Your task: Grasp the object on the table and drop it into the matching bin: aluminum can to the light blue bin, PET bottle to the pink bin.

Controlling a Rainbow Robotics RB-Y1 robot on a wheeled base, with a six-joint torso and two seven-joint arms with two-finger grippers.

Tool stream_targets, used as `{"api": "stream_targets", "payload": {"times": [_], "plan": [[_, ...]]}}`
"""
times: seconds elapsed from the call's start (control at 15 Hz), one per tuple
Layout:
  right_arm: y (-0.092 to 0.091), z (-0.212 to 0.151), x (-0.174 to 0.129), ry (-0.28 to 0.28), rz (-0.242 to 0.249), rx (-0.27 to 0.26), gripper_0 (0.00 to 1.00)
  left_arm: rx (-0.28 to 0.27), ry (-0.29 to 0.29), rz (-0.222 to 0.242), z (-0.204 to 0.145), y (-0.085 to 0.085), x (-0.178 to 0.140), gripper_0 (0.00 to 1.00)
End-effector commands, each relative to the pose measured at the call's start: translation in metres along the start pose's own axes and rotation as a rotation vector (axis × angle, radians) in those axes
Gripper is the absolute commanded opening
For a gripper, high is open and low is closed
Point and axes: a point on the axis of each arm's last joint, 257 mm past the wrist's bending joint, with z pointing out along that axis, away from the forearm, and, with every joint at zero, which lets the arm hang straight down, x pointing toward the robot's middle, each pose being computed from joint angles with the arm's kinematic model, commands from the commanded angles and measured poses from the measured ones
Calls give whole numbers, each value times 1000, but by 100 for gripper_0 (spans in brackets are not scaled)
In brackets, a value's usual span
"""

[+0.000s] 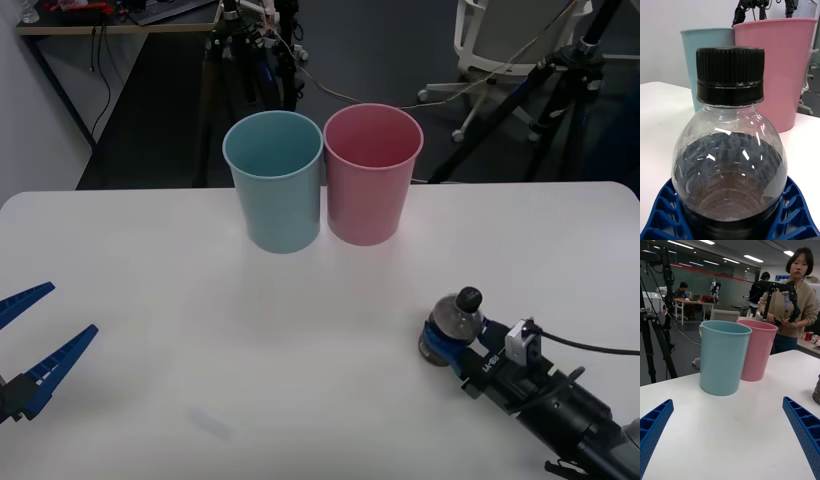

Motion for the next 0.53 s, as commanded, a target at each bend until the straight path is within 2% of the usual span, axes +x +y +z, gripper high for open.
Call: {"api": "stream_targets", "payload": {"times": [0.07, 0.27, 0.53], "plan": [[0, -26, -11, 8, 8, 10, 0, 0, 0, 0, 0, 0, 0, 100], [3, -49, -31, 20, 17, 27, 0, 0, 0, 0, 0, 0, 0, 100], [7, -61, -78, 18, 27, 21, 0, 0, 0, 0, 0, 0, 0, 100]]}}
